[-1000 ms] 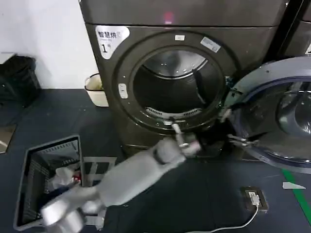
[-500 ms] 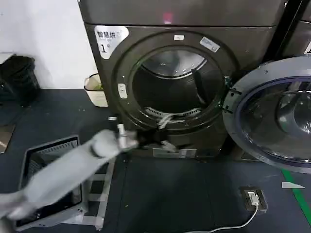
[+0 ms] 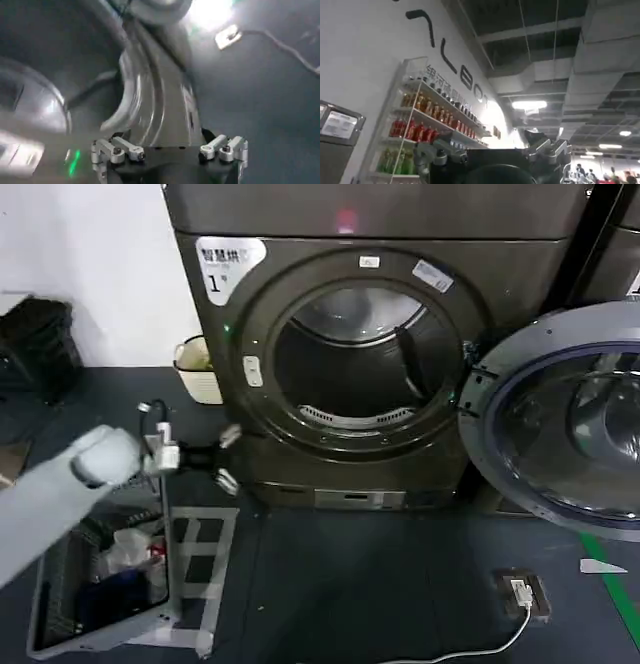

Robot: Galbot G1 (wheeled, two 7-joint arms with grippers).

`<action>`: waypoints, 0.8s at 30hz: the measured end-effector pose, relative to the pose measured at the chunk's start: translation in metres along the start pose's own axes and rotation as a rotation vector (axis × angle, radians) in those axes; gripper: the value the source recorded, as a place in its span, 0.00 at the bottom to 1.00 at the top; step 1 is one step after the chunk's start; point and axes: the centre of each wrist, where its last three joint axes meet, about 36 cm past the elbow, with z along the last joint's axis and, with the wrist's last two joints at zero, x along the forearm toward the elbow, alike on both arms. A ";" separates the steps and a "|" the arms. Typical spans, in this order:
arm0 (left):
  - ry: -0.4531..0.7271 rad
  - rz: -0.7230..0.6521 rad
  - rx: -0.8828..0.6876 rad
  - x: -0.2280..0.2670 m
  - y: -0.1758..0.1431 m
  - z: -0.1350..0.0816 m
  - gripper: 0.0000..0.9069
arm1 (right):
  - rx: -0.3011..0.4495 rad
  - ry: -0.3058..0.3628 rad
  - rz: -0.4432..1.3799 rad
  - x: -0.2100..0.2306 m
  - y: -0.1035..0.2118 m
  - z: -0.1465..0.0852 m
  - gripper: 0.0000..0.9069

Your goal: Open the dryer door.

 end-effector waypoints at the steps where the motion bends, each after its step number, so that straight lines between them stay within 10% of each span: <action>1: 0.022 0.002 0.016 0.005 -0.001 0.003 1.00 | 0.000 0.000 -0.002 0.000 0.000 0.000 1.00; 24: 0.460 0.184 0.156 0.069 -0.081 0.082 1.00 | -0.010 -0.002 -0.020 -0.001 0.005 0.004 1.00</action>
